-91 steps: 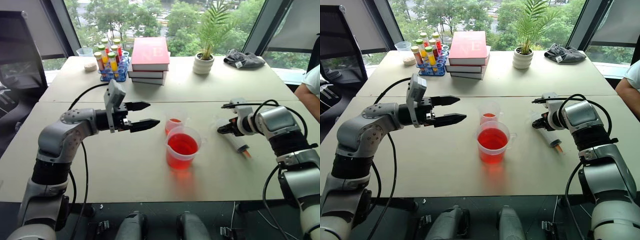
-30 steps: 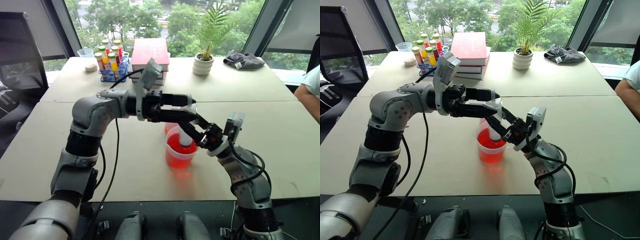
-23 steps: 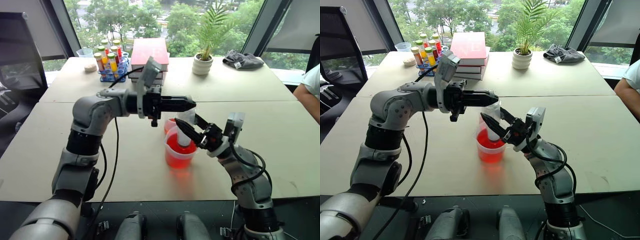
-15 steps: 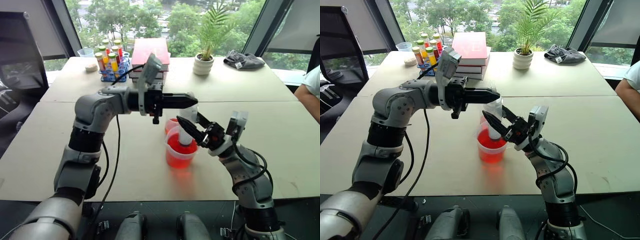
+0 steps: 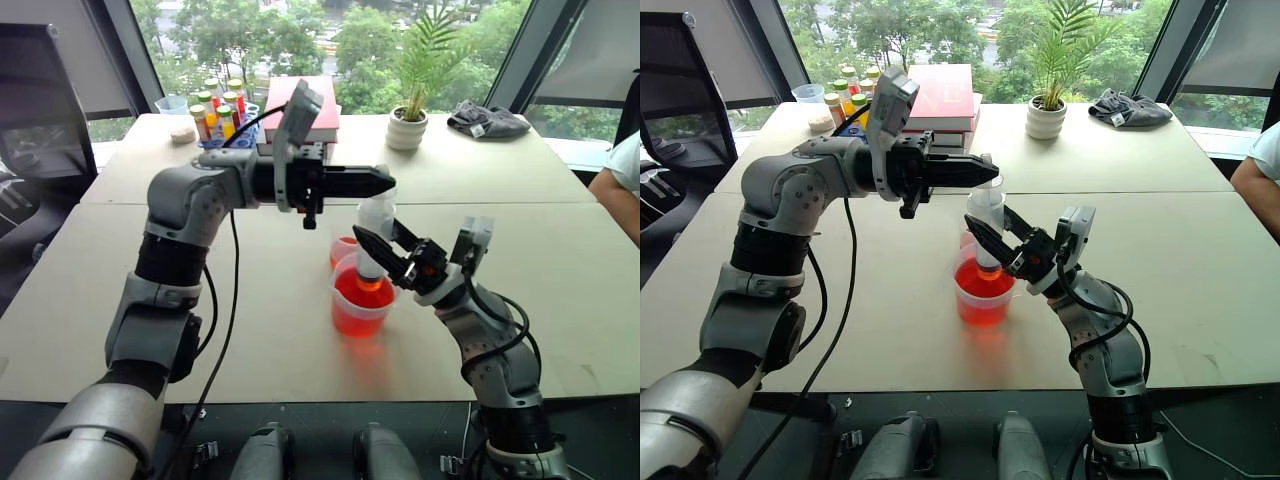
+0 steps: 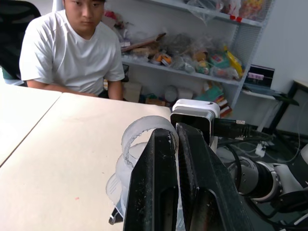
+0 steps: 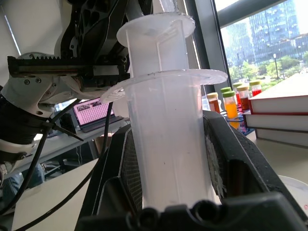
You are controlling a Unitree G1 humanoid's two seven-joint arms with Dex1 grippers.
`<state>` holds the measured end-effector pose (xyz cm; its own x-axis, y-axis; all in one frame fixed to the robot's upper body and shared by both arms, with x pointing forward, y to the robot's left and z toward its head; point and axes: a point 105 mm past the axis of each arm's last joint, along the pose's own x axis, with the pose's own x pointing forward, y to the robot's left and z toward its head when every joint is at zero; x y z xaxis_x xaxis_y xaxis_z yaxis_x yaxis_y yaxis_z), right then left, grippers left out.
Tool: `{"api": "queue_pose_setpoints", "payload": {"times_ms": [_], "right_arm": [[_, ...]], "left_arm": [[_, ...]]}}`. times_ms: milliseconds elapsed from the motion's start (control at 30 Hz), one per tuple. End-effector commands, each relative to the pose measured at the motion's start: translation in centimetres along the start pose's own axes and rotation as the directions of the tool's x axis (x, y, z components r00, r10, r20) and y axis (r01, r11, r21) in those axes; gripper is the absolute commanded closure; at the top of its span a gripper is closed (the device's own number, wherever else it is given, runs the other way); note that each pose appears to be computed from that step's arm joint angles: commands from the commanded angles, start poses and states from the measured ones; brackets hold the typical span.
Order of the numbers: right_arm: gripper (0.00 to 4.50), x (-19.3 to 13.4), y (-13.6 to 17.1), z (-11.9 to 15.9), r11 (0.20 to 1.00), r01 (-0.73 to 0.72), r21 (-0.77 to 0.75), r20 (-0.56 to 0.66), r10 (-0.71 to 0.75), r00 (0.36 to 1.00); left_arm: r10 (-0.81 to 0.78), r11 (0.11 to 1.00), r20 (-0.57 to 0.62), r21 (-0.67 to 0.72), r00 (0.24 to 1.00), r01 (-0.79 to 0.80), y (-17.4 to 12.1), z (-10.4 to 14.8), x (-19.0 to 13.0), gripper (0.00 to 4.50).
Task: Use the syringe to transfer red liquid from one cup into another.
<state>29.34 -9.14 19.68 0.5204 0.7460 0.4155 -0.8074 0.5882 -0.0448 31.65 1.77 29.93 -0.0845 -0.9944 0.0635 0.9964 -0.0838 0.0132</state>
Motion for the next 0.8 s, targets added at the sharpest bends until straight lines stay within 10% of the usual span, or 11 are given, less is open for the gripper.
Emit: {"api": "queue_pose_setpoints", "payload": {"times_ms": [33,267,567,800], "right_arm": [[3.09,-0.4,1.7,-1.9,0.995,-0.086,0.048,-0.070,0.089,0.994],[3.09,0.2,1.5,-0.5,0.996,-0.089,0.000,-0.038,0.089,0.995],[3.09,1.7,0.8,4.2,0.995,-0.069,-0.078,0.069,0.075,0.995],[3.09,2.1,0.9,5.5,0.995,-0.072,-0.066,0.083,0.078,0.994]], "left_arm": [[0.069,0.975,0.113,0.202,0.991,-0.091,0.1,5.6,-1.8,4.42],[0.049,0.982,0.098,0.179,0.994,-0.066,-0.1,4.9,-1.6,4.16],[0.043,0.990,0.035,0.134,0.998,-0.048,-0.4,2.4,-2.1,0.19],[0.139,0.981,0.003,0.134,0.990,-0.139,0.4,1.6,-4.4,0.08]]}}
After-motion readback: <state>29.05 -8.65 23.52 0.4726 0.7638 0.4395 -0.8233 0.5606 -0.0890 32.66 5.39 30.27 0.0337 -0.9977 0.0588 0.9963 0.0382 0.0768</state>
